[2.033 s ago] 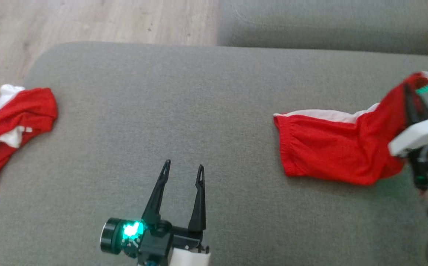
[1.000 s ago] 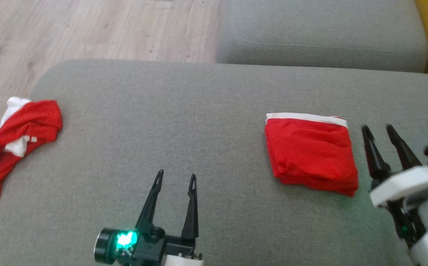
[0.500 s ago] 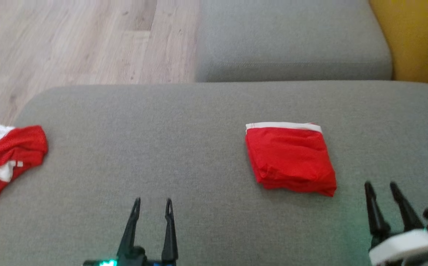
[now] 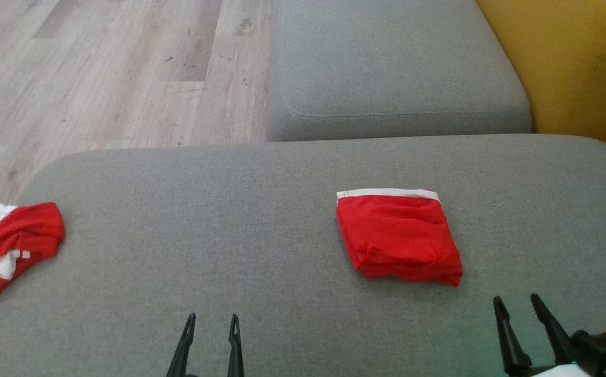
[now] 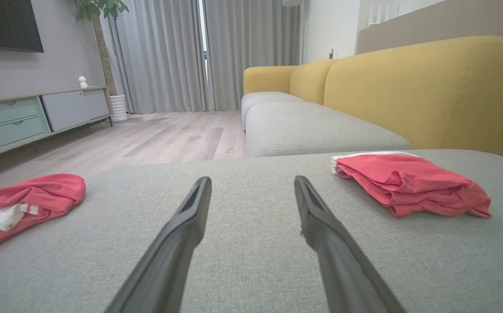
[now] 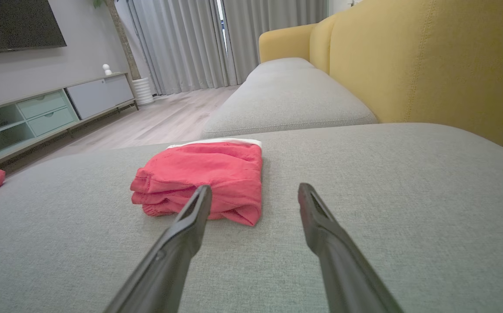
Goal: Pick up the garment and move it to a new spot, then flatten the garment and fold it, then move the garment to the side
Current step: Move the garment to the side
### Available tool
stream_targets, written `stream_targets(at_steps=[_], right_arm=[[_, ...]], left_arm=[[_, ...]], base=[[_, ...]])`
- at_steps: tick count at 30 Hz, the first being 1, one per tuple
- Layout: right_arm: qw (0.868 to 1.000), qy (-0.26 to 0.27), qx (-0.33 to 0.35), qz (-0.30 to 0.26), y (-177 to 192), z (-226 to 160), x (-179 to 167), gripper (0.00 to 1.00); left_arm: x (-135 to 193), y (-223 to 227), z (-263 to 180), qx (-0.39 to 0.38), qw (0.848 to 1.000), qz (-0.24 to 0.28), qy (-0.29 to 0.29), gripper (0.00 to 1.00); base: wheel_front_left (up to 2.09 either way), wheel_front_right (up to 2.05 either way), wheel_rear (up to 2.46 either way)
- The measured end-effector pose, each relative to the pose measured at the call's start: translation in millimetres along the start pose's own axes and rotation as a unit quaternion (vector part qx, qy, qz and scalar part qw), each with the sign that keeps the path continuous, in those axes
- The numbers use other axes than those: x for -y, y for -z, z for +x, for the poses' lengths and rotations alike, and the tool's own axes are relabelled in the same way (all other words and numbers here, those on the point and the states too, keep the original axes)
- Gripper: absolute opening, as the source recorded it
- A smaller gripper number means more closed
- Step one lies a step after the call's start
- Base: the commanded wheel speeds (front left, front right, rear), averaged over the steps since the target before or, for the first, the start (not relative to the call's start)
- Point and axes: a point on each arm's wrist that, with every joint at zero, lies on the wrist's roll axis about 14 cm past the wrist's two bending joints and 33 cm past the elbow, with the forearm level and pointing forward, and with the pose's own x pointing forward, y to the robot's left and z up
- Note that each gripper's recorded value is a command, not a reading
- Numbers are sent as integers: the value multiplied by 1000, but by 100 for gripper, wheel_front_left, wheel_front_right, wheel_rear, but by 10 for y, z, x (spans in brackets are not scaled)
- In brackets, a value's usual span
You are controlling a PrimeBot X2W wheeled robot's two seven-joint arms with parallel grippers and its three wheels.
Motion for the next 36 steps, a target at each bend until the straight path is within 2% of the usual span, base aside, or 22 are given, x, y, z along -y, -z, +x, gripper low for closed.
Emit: stream_targets(at_steps=[15,27,33,36], right_arm=[[1000,-6,7,-7,-14,-30,-92,100],[1000,-9,-16,-4,119,-43,-121,100],[999,-16,-32,-5,171,138,-112,100],[999,-13,-38,22,141,361,-61,100]], left_arm=[[-24,55,-16,-7,1000,2,11,100],[-21,121,-3,-21,1000,1,15,100],[-33,207,65,-40,999,6,13,100],[-48,232,161,-46,999,8,11,100]], base=[[0,0,0],[0,0,0],[0,0,0],[0,0,0]])
